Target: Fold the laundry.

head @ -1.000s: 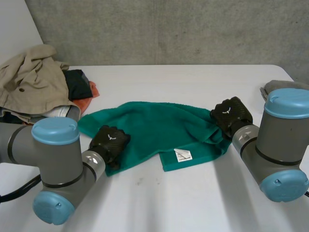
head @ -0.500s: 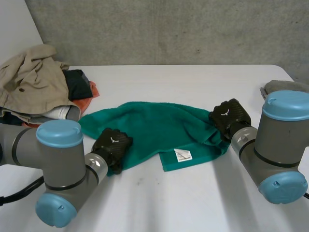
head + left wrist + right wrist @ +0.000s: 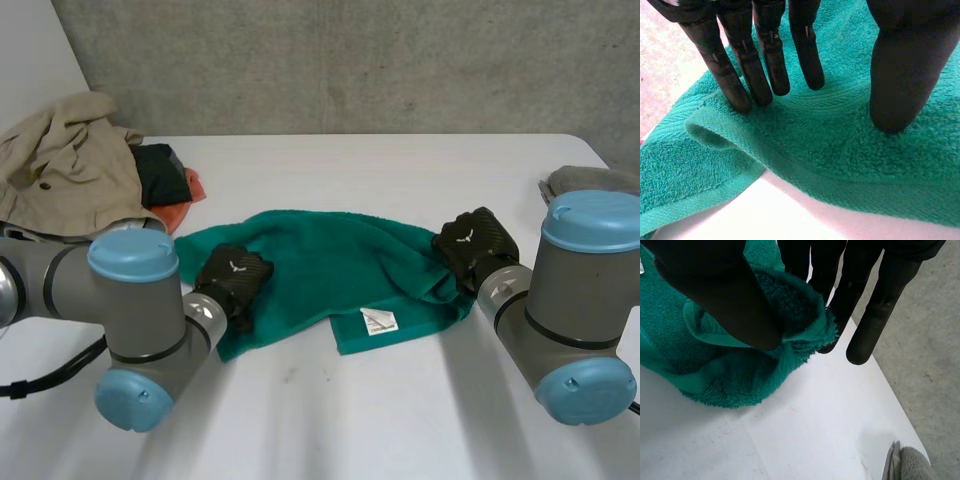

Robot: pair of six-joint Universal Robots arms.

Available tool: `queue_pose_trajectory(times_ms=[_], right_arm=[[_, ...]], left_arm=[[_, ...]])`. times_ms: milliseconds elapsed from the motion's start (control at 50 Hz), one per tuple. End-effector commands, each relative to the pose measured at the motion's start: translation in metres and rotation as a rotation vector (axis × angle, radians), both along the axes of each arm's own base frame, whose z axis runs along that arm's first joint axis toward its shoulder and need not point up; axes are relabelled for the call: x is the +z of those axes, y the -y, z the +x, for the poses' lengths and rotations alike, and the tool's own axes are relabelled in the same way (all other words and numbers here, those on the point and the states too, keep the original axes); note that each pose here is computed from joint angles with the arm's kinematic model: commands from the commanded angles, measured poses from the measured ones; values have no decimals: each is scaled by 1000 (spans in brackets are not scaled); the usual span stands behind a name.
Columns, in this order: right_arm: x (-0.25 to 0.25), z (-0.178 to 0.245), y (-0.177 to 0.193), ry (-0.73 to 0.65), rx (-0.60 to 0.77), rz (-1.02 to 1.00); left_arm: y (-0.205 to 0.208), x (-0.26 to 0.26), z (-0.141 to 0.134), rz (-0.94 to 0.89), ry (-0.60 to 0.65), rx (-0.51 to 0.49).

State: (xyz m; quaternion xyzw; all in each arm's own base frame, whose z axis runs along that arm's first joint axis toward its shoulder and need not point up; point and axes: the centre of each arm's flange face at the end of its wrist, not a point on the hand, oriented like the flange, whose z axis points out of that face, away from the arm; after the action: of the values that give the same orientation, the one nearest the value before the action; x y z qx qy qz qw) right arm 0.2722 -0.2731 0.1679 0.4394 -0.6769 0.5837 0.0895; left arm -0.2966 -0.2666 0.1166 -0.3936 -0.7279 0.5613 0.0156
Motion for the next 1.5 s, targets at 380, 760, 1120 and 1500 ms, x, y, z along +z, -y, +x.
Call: queue_pose_trajectory(times_ms=[380,760,1120,1500], right_arm=[[-1,-1,1,-6,-1,-2],[-2,-1,0,-8,-1,3],[4,-3,4,-2,-12,-8],[92,-56,-45,-311,6,143]], left_arm=[[-32,9,9,61,15,-23],[-10,-2,5,46,22,-7],[11,28,-4,-66,-7,1],[-52,124,46,-178,-60,38]])
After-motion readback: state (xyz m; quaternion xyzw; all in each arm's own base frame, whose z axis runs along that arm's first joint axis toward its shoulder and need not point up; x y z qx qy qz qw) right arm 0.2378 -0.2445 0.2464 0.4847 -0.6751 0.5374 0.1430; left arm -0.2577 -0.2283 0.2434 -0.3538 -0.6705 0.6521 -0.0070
